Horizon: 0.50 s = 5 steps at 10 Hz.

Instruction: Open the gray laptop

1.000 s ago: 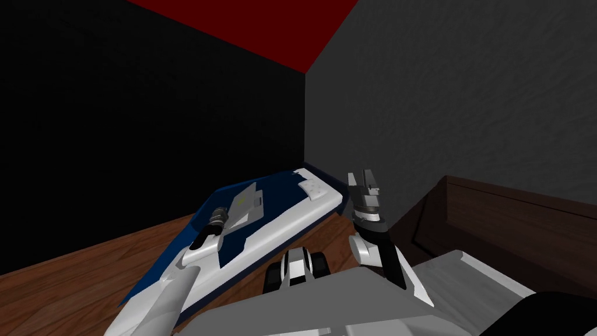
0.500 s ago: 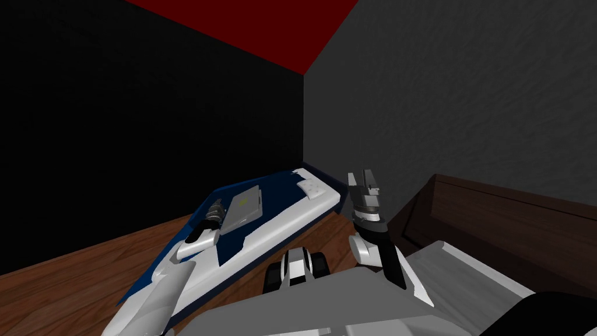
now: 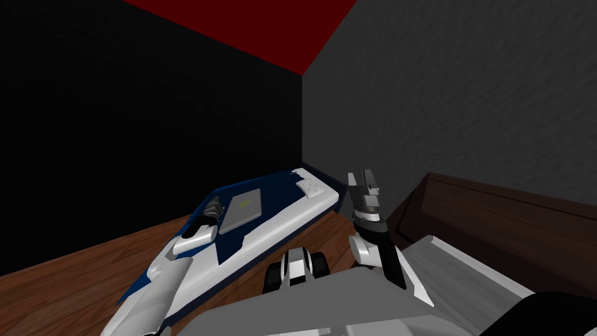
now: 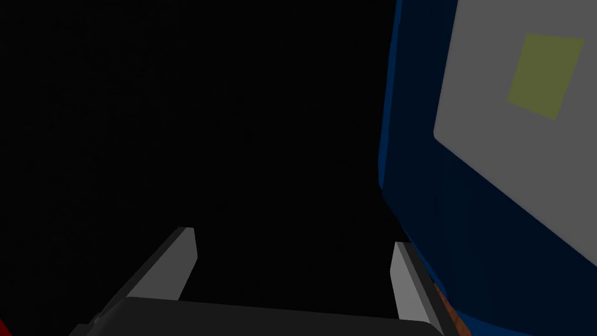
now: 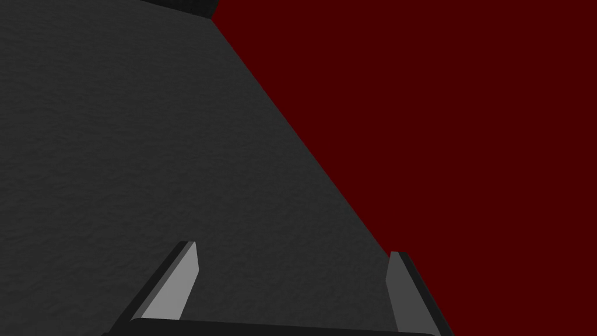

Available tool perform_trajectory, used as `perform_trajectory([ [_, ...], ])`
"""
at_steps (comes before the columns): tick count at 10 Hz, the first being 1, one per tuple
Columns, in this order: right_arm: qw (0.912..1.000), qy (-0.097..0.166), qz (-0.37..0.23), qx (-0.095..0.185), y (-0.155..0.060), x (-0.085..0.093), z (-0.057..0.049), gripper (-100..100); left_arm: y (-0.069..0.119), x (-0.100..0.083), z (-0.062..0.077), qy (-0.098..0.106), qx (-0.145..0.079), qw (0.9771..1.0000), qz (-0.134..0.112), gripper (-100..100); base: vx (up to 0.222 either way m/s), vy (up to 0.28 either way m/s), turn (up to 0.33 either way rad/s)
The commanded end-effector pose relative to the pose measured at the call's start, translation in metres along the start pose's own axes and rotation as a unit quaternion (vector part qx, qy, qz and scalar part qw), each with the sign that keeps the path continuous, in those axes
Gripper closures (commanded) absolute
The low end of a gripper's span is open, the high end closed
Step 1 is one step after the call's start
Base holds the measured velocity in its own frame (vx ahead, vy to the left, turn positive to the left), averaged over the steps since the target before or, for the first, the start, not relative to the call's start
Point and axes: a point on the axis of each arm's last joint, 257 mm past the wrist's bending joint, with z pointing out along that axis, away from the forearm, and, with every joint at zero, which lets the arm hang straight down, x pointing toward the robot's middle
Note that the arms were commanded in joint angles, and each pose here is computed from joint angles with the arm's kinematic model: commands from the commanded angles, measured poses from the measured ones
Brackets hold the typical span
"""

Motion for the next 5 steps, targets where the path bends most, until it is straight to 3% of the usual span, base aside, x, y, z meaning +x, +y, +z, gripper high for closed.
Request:
perform_trajectory([
  [1, 1.0, 0.0, 0.0, 0.0, 0.0, 0.0, 0.0, 0, 0.0001, 0.0, 0.0, 0.0, 0.0, 1.0, 0.0, 0, 0.0, 0.0, 0.0],
  [5, 1.0, 0.0, 0.0, 0.0, 0.0, 0.0, 0.0, 0, 0.0001, 0.0, 0.0, 0.0, 0.0, 1.0, 0.0, 0, 0.0, 0.0, 0.0],
])
